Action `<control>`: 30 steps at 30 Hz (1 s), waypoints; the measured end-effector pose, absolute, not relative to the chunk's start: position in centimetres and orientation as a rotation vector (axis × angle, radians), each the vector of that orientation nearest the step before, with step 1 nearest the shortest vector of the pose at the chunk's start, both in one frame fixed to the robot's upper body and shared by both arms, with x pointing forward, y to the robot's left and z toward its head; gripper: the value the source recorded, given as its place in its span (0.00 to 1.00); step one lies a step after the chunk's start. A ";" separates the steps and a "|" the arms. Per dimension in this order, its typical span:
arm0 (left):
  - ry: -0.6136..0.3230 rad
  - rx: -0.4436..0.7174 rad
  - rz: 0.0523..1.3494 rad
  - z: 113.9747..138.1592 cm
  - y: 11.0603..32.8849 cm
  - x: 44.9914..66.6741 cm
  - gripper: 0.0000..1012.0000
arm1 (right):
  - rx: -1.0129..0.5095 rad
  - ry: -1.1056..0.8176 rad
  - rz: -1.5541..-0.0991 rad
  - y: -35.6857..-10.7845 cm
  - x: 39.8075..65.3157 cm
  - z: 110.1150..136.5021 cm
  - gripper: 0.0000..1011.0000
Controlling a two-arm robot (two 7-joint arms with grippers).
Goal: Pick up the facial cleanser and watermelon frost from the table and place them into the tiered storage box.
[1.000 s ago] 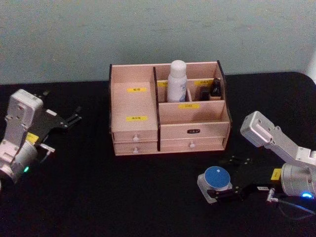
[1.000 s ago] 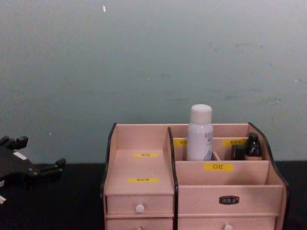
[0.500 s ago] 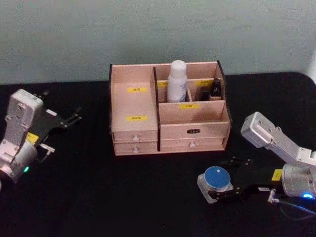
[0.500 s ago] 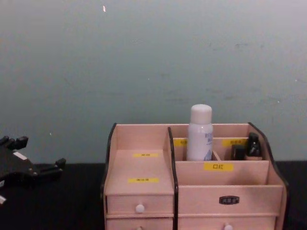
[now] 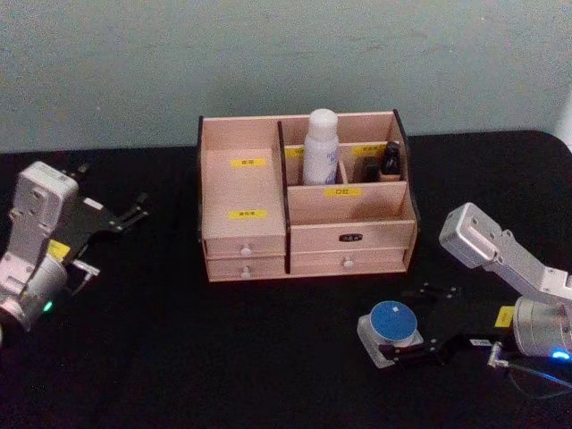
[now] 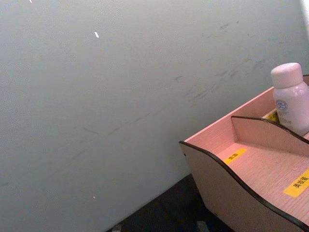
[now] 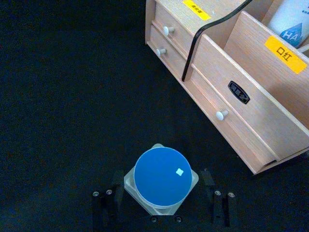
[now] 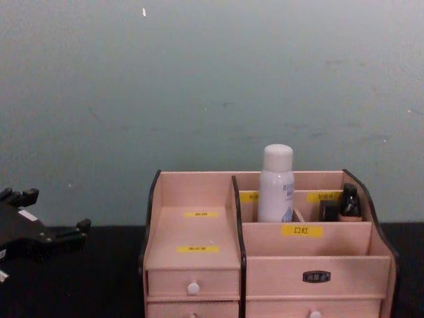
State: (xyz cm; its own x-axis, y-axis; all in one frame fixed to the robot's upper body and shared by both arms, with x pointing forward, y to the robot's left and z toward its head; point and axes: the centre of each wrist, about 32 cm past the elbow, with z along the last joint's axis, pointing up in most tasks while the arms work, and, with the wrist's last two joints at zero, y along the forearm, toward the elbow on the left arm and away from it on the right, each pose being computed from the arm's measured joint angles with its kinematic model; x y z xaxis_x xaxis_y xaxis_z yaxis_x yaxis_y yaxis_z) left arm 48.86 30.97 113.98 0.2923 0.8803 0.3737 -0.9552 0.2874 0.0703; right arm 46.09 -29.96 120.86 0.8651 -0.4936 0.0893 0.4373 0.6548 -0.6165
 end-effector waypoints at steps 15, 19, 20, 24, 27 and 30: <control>-0.285 0.304 1.248 114.0 31.0 48.9 0.99 | -0.674 0.087 -0.528 -29.9 46.1 120.9 0.93; -0.285 0.304 1.248 114.0 31.0 48.9 0.99 | -0.674 0.087 -0.528 -29.9 46.1 120.9 0.85; -0.285 0.304 1.248 114.0 31.0 48.9 0.99 | -0.674 0.087 -0.528 -29.9 46.1 120.9 0.83; -0.285 0.304 1.248 114.0 31.0 48.9 0.99 | -0.674 0.087 -0.528 -29.9 46.1 120.9 0.73; -0.285 0.304 1.248 114.0 31.0 48.9 0.99 | -0.674 0.088 -0.528 -30.0 46.1 120.9 0.71; -0.285 0.304 1.248 114.0 31.0 48.9 0.99 | -0.674 0.088 -0.529 -30.0 46.1 120.9 0.71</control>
